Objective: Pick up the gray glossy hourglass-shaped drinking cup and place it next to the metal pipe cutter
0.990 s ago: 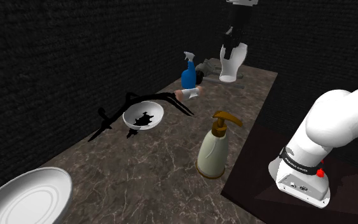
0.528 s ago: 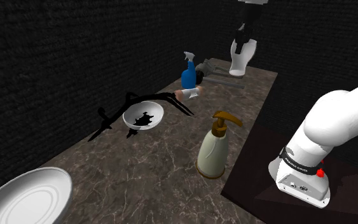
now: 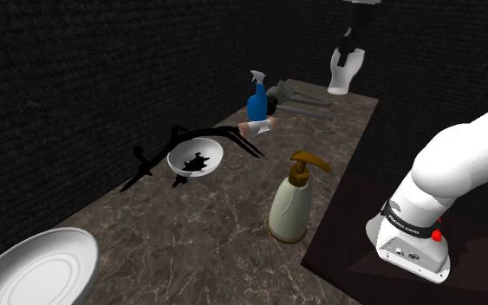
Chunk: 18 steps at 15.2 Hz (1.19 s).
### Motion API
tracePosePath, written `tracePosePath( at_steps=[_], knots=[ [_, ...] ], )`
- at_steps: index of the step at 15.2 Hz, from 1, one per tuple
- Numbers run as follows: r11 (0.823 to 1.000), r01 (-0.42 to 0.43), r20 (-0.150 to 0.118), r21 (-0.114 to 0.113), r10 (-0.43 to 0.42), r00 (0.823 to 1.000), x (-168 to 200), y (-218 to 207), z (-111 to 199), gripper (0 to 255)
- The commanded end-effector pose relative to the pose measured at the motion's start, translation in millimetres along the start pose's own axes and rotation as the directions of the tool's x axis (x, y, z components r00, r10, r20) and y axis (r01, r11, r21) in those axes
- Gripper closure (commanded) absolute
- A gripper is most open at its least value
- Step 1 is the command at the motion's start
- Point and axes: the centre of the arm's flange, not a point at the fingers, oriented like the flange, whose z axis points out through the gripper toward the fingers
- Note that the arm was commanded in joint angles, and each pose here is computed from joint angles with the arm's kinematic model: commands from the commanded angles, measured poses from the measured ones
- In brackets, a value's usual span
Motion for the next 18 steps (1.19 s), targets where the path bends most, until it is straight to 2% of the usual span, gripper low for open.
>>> tracePosePath(
  at_steps=[1, 18],
  knots=[
    [1.0, 0.001, 0.0, -0.001, -0.001, 1.0, -2.2, 26.1, -1.0, 255],
    [1.0, 0.001, 0.0, -0.001, -0.001, 1.0, -19.6, 248.8, -22.3, 255]
  ],
)
